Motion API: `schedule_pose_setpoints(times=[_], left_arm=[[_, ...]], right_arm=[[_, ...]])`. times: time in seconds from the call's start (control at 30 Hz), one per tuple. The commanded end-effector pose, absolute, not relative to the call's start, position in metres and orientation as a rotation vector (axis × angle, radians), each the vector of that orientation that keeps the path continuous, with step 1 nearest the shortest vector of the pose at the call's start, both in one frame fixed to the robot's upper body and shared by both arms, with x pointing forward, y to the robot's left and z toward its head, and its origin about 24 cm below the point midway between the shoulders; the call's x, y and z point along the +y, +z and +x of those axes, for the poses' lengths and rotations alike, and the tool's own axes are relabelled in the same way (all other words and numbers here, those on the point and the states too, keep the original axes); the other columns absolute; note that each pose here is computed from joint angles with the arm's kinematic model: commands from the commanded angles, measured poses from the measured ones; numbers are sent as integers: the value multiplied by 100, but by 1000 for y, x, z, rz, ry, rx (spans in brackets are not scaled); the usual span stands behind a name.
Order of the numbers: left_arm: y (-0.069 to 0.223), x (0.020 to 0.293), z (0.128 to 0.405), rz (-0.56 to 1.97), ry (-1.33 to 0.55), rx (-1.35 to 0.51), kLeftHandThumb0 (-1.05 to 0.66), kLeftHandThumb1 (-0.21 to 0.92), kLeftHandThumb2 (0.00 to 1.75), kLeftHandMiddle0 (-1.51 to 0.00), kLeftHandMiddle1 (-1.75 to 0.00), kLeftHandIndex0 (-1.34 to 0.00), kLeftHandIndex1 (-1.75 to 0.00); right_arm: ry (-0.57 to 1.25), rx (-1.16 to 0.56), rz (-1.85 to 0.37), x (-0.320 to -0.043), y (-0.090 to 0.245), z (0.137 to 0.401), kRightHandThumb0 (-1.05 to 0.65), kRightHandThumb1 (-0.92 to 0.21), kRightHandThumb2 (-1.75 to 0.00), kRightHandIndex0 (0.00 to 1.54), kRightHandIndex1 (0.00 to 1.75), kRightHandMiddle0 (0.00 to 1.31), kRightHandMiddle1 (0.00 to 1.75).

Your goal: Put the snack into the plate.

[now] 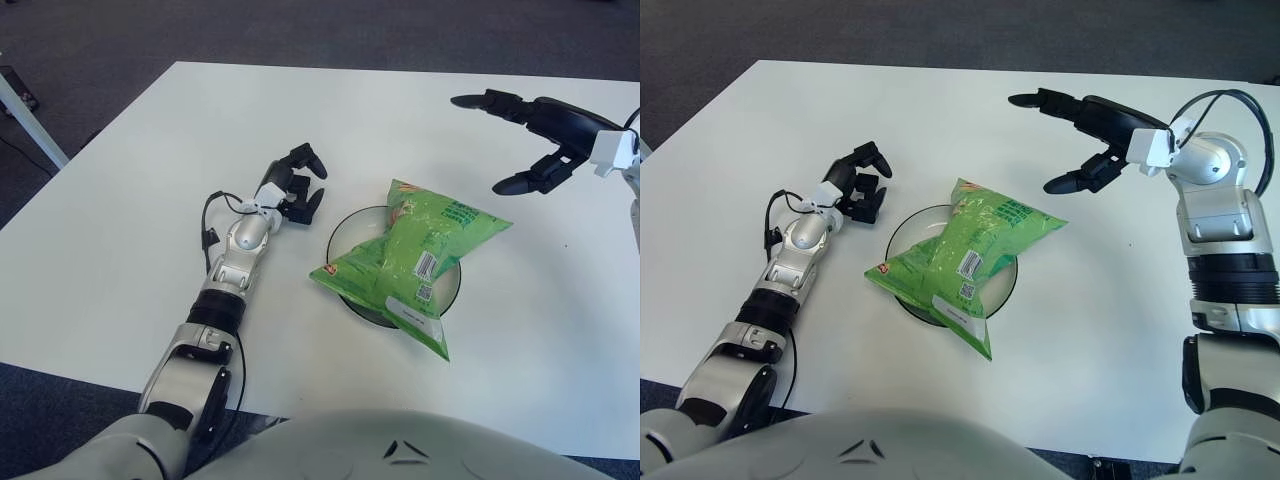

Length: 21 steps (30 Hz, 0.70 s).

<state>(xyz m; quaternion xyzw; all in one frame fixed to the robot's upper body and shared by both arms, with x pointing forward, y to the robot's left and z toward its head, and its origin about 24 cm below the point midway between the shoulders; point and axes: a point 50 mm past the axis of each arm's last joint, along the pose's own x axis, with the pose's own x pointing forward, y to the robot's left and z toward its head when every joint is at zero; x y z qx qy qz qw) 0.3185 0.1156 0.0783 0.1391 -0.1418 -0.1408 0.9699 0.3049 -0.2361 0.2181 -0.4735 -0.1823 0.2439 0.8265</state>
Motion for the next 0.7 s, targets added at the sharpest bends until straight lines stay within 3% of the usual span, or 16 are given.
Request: schedule_pose_setpoints(times=[0.0,0.07,0.3,0.37,0.47,0.57,0.67], left_arm=[[51,119,307,269,-275,-181,-47,34,128,-126,-175,-59,-175],[51,119,308,266,-273,-180,-47,34,129,-126,-175,-59,-175],[50,120,308,235,-267,-169,-47,34,129,-126,-175,-59,-175],[49,120,309,195,-266,-149,-47,36,126,-125,-175,-58,-175],[48,120,309,159,-263,-136,-46,37,125,-125,-175,-57,-175],[48,121,310,115,-255,-122,-46,38,124,-124,-175,-56,-175],[48,121,311,78,-246,-103,-45,39,122,-124,-175,-55,-175]], right_arm=[[405,-394,-922,-241,201,304,-74,-51,-73,19,21,0,70],[350,-382,-868,-247,193,304,-72,-52,-75,13,46,0,77],[201,-300,-529,-261,175,304,-56,-56,-86,15,82,0,95],[141,-309,-415,-262,175,298,-48,-58,-94,17,95,0,123],[96,-302,-350,-262,174,295,-44,-59,-99,18,104,0,141],[40,-287,-288,-263,169,290,-38,-77,-73,21,114,15,163],[-15,-254,-215,-263,153,281,-37,-81,-68,26,124,22,171]])
